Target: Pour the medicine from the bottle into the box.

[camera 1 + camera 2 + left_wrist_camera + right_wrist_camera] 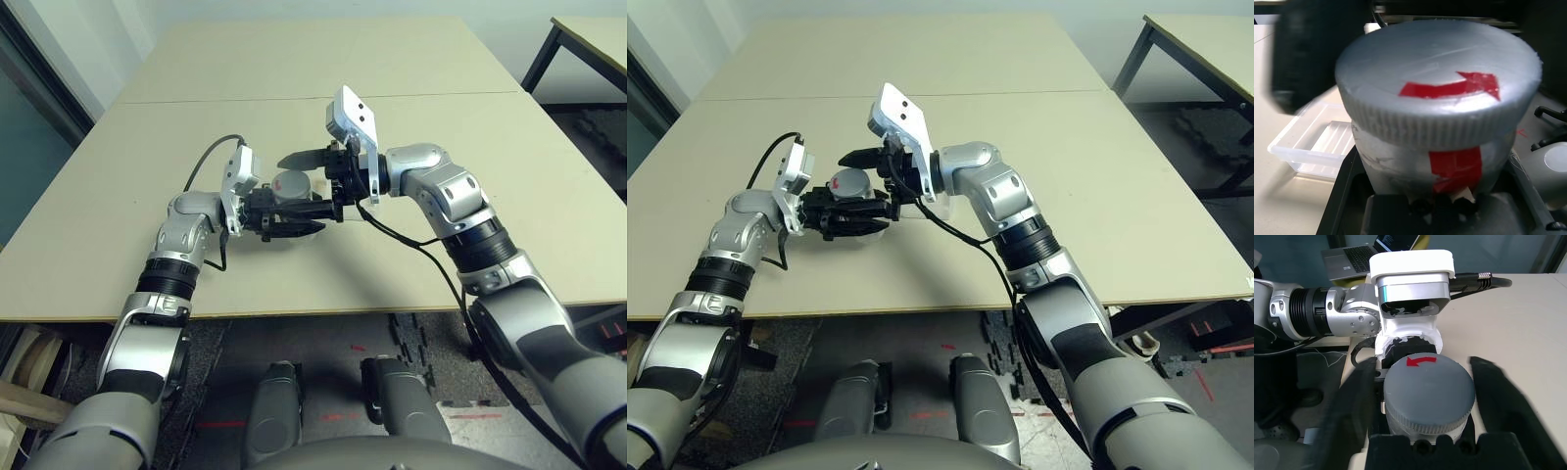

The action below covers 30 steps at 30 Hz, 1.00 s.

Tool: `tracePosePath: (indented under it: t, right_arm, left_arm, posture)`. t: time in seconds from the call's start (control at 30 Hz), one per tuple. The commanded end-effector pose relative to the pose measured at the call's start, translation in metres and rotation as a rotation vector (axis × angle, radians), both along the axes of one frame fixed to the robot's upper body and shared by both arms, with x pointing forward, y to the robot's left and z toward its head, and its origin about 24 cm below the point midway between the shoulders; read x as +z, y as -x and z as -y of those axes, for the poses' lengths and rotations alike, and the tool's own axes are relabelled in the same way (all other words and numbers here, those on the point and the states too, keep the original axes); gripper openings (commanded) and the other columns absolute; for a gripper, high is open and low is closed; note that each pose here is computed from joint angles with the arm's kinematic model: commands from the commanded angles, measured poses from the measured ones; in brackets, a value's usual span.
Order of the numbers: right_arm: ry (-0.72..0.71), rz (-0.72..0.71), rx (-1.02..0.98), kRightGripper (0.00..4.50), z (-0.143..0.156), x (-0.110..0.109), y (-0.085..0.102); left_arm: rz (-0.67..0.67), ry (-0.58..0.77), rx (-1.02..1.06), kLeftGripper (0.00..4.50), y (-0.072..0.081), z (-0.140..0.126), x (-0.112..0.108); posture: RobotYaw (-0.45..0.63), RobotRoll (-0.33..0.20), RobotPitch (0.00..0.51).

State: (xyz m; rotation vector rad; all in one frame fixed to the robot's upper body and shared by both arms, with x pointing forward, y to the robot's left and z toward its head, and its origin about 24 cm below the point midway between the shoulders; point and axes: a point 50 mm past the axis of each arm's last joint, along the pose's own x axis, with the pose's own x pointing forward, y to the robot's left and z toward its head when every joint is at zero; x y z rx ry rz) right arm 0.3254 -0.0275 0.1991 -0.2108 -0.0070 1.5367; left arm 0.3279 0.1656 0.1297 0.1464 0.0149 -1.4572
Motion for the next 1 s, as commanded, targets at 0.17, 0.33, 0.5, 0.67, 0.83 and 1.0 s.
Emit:
tracePosePath:
  t: [0.17,0.33,0.5,0.67,0.83,1.0]
  right_arm:
    - [-0.057,-0.051,-0.035,2.61,0.006,0.006,-0.003]
    - [-0.209,-0.156,-0.115,2.61,0.017,0.021,-0.010]
    - [-0.230,-0.138,-0.210,2.61,0.035,0.022,-0.021]
    - [-0.246,-0.097,-0.371,2.61,0.071,0.022,-0.037]
    - [-0.261,-0.053,-0.514,2.61,0.103,0.020,-0.049]
    - [-0.187,-0.034,-0.701,2.61,0.144,-0.014,-0.056]
  left_arm:
    - [-0.011,-0.015,0.001,2.68,0.000,-0.001,-0.004]
    - [-0.017,-0.022,0.016,2.68,0.000,-0.005,-0.005]
    - [-0.010,-0.025,0.034,2.68,-0.002,-0.009,-0.004]
    - [0.001,-0.029,0.067,2.68,-0.004,-0.016,0.000]
    - [0.020,-0.031,0.114,2.67,-0.007,-0.023,0.004]
    - [0.058,-0.032,0.168,2.68,-0.012,-0.029,0.008]
  posture:
    - [-0.09,0.000,0.081]
    - [-0.09,0.000,0.083]
    - [-0.08,0.000,0.083]
    - [-0.08,0.000,0.085]
    - [-0.08,0.000,0.086]
    - [-0.08,0.000,0.085]
